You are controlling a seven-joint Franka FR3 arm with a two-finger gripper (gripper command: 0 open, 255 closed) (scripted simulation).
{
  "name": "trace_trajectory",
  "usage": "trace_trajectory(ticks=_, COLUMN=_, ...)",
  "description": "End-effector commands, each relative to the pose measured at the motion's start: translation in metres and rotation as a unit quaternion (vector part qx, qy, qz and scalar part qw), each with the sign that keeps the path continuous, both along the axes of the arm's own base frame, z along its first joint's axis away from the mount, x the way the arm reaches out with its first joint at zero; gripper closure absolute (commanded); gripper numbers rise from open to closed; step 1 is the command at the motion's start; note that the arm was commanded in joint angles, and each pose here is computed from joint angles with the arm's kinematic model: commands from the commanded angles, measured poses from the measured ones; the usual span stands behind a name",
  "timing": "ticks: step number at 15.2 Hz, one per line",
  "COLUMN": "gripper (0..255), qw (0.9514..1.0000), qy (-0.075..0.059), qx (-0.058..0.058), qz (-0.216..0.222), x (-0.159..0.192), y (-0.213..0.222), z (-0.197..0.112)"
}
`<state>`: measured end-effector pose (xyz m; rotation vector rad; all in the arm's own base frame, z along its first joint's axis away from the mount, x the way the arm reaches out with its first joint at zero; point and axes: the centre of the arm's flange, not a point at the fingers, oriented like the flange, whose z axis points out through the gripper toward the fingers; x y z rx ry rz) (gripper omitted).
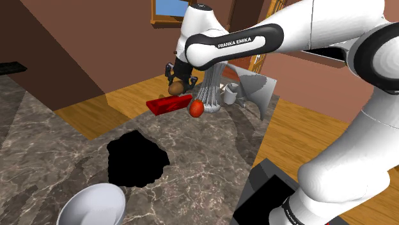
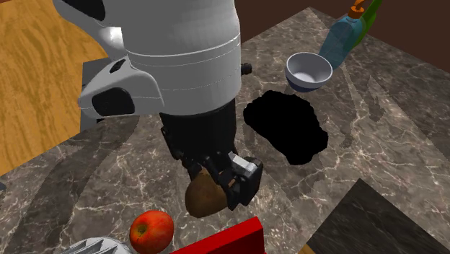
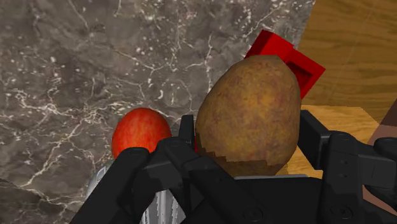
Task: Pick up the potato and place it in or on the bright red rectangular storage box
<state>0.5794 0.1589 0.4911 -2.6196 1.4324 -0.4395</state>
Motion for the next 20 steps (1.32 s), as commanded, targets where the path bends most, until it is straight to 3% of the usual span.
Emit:
trace_trajectory(ticks=1, gripper=255, qw=1.0000, qy=0.000, qx=-0.001, qz=-0.001, x=0.026, y=-0.008, z=0.001)
trace_trajectory(ticks=9, gripper=255, qw=1.0000, qy=0.000, qx=-0.001, qz=-0.001, x=0.133, y=-0.036, z=0.002)
trace_trajectory(ticks=20, gripper=255, qw=1.0000, qy=0.000, qx=-0.001, qz=-0.001, x=0.133, y=-0.036, z=-0.056)
